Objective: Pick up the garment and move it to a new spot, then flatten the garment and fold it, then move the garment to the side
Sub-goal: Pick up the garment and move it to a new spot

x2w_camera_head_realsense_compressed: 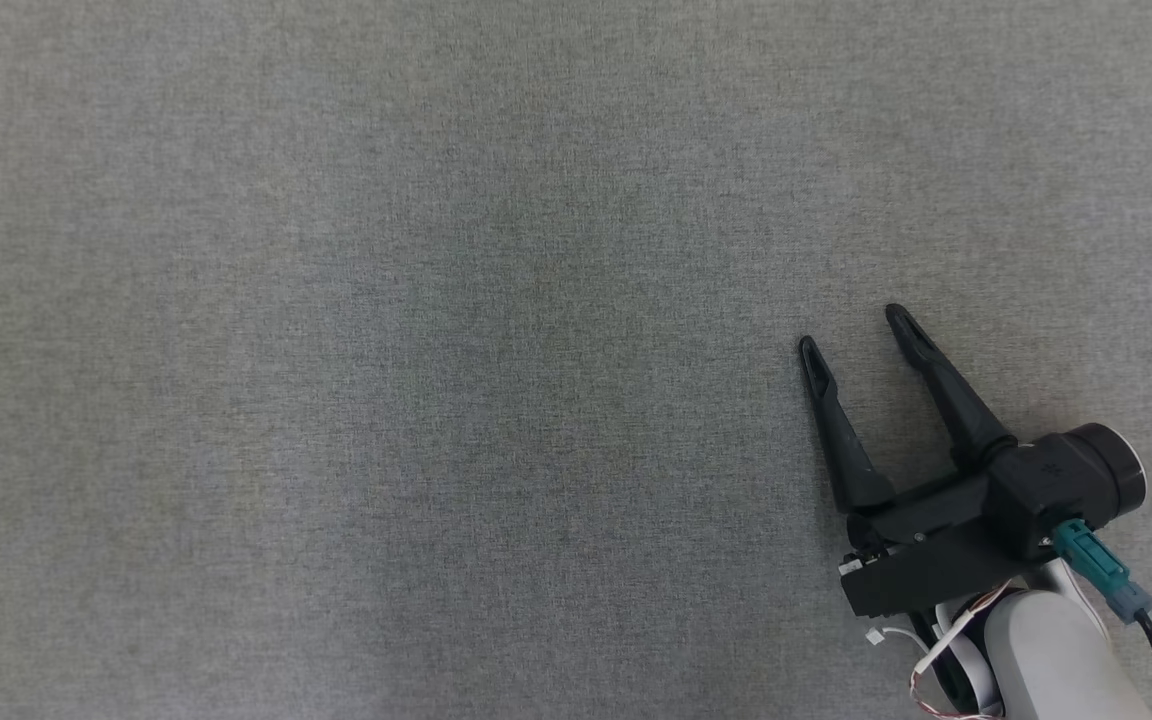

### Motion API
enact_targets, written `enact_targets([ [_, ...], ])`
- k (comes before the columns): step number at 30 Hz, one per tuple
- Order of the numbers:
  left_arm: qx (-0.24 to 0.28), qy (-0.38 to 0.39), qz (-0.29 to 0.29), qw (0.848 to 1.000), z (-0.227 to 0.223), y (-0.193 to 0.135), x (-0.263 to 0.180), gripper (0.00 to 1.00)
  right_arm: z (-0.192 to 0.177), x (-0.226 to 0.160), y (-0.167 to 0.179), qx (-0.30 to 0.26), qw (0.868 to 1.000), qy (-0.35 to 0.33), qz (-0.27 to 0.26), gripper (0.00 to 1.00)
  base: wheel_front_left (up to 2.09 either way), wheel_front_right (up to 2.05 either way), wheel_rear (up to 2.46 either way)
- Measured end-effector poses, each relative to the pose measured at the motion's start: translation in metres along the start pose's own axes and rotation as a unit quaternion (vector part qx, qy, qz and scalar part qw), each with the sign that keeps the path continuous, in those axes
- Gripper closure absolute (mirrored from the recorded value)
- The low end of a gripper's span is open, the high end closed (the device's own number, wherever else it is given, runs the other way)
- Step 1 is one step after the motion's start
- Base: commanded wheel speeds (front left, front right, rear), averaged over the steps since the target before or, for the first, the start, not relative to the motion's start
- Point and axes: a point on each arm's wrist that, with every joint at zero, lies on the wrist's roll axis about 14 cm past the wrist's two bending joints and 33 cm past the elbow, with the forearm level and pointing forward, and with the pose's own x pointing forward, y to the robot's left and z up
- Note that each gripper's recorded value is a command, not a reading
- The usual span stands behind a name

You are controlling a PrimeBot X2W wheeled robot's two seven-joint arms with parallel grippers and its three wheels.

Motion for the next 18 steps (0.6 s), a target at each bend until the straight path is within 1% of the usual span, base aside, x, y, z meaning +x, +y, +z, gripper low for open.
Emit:
enact_targets([
  [3, -0.001, 0.005, -0.001, 1.0, -0.001, 0.004, -0.005, 1.0, 0.002, -0.002, 0.0, 0.002, 1.0, -0.002, -0.002, 0.0, 0.0, 0.0, 0.0],
  [5, -0.003, 0.002, -0.01, 1.0, 0.001, 0.002, -0.01, 1.0, 0.003, -0.003, 0.002, 0.003, 1.0, -0.004, -0.002, 0.0, 0.0, 0.0, 0.0],
  [7, 0.005, -0.006, -0.021, 1.0, 0.007, 0.0, -0.018, 1.0, 0.006, -0.005, 0.006, 0.008, 1.0, -0.008, 0.001, 0.0, 0.0, 0.0, 0.0],
  [8, 0.012, -0.033, -0.037, 0.999, 0.021, -0.008, -0.029, 1.0, 0.011, -0.007, 0.009, 0.011, 1.0, -0.015, 0.002, 0.0, 0.0, 0.0, 0.0],
  [13, 0.04, -0.093, -0.102, 0.99, 0.06, -0.044, -0.069, 1.0, 0.022, -0.019, 0.016, 0.023, 0.999, -0.031, -0.001, 0.0, 0.0, 0.0, 0.0],
  [18, 0.077, -0.151, -0.189, 0.967, 0.093, -0.101, -0.128, 1.0, 0.034, -0.035, 0.025, 0.032, 0.998, -0.047, -0.001, 0.0, 0.0, 0.0, 0.0],
])
